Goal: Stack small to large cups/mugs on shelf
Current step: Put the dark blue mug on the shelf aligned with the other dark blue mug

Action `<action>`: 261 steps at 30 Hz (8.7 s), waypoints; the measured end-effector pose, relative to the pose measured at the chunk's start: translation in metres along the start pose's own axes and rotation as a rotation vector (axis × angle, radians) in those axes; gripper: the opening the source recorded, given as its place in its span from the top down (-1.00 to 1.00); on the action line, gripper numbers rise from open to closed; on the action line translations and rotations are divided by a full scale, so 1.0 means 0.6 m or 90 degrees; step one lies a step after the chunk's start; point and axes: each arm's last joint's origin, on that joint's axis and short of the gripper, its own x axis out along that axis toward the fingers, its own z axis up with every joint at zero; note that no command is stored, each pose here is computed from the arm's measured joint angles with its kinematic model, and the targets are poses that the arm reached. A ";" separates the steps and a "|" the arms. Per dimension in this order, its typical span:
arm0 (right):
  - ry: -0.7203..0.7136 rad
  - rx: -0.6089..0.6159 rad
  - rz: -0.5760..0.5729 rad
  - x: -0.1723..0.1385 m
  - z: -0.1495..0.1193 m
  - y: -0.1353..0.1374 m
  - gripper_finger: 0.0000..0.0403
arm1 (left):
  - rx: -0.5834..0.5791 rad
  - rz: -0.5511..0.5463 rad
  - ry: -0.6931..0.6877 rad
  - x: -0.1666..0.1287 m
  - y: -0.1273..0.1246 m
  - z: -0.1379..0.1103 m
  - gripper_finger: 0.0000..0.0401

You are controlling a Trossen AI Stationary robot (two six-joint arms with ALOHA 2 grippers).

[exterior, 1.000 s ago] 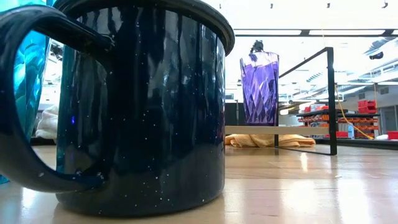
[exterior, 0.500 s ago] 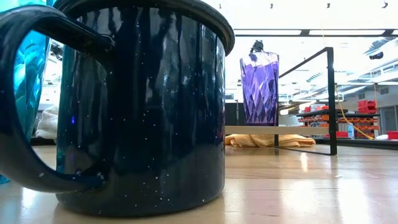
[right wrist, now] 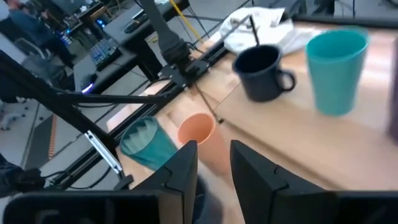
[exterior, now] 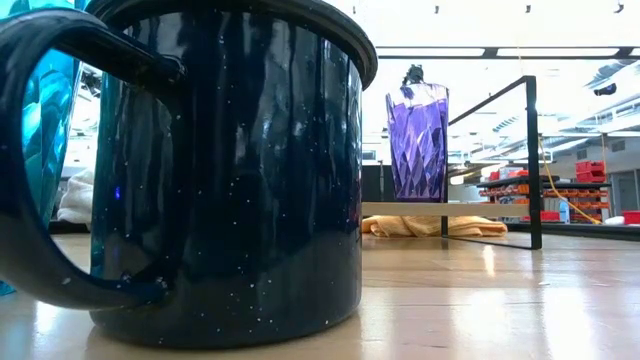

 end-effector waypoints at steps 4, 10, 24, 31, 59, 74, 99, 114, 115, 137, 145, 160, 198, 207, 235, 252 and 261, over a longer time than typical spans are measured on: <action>0.002 -0.029 0.004 -0.032 0.047 -0.028 0.49 | -0.040 0.031 0.040 0.039 -0.009 -0.012 0.71; 0.014 -0.059 0.023 -0.076 0.099 -0.070 0.49 | -0.117 0.077 0.102 0.077 -0.018 -0.035 0.77; 0.054 -0.108 0.019 -0.093 0.113 -0.096 0.49 | -0.161 0.134 0.137 0.138 -0.019 -0.057 0.85; 0.060 -0.109 0.014 -0.088 0.103 -0.090 0.49 | -0.147 0.172 0.143 0.143 -0.009 -0.060 0.82; 0.071 -0.096 0.011 -0.085 0.098 -0.088 0.49 | -0.112 0.202 0.222 0.199 0.013 -0.092 0.76; 0.084 -0.101 0.015 -0.085 0.097 -0.087 0.49 | -0.183 0.175 0.410 0.183 0.013 -0.132 0.52; 0.084 -0.087 0.012 -0.084 0.097 -0.088 0.49 | -0.030 0.196 0.322 0.195 0.017 -0.113 0.48; 0.081 -0.091 0.006 -0.080 0.100 -0.089 0.49 | -0.007 0.199 0.203 0.280 0.049 -0.109 0.45; 0.081 -0.091 0.006 -0.080 0.100 -0.089 0.49 | 0.013 0.190 0.190 0.288 0.049 -0.108 0.40; 0.082 -0.104 0.006 -0.080 0.100 -0.089 0.49 | 0.060 0.054 0.337 0.358 0.022 -0.186 -0.32; 0.082 -0.108 0.005 -0.080 0.099 -0.090 0.49 | 0.014 0.062 0.345 0.356 0.014 -0.180 -0.27; 0.082 -0.100 0.004 -0.080 0.100 -0.090 0.49 | 0.071 0.000 0.350 0.389 0.013 -0.182 -0.27; 0.123 -0.148 0.011 -0.081 0.096 -0.092 0.49 | 0.003 0.092 0.561 0.525 0.046 -0.172 -0.08; 0.132 -0.141 0.014 -0.081 0.096 -0.091 0.49 | -0.031 0.097 0.576 0.544 0.052 -0.198 -0.06; 0.143 -0.142 0.017 -0.081 0.095 -0.091 0.49 | -0.082 0.133 0.579 0.568 0.077 -0.227 0.19; 0.143 -0.143 0.017 -0.081 0.095 -0.091 0.49 | -0.047 0.129 0.568 0.565 0.080 -0.218 0.83; 0.143 -0.144 0.015 -0.081 0.095 -0.092 0.49 | -0.016 0.126 0.584 0.551 0.086 -0.178 0.86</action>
